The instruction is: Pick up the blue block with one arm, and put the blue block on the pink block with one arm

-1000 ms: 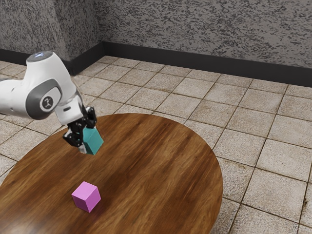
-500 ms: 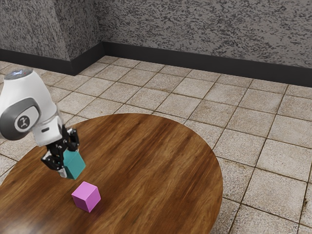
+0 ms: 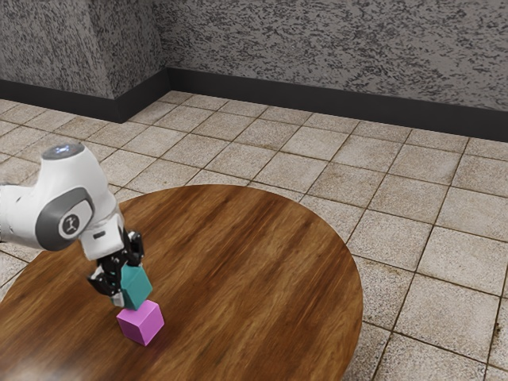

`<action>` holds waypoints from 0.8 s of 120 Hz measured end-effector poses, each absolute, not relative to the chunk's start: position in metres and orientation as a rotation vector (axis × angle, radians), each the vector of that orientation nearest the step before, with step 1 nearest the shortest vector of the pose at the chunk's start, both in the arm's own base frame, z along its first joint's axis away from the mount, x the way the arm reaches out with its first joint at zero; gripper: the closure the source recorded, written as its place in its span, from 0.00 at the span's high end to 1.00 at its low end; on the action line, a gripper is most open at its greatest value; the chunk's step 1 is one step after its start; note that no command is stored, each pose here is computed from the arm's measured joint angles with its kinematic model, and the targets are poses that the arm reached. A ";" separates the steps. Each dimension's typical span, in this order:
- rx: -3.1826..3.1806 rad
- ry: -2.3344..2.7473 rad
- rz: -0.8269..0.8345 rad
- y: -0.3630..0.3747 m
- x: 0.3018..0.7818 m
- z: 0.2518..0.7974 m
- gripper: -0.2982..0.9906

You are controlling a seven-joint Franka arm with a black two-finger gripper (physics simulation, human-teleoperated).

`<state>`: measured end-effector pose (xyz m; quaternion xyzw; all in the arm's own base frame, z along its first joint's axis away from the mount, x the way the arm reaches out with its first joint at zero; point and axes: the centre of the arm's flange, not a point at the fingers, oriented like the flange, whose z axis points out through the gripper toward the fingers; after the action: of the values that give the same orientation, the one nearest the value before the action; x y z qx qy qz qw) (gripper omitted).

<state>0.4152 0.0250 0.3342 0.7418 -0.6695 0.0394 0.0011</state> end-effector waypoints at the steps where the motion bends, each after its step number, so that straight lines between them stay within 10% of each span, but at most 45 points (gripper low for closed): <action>1: 2.329 -2.102 0.124 0.025 0.415 0.334 0.45; 44: 2.265 -2.141 0.095 0.008 0.408 0.332 0.45; 96: 2.284 -2.154 0.199 0.015 0.396 0.396 0.72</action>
<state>0.3959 0.0147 0.3963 0.7262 -0.6846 0.0632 -0.0021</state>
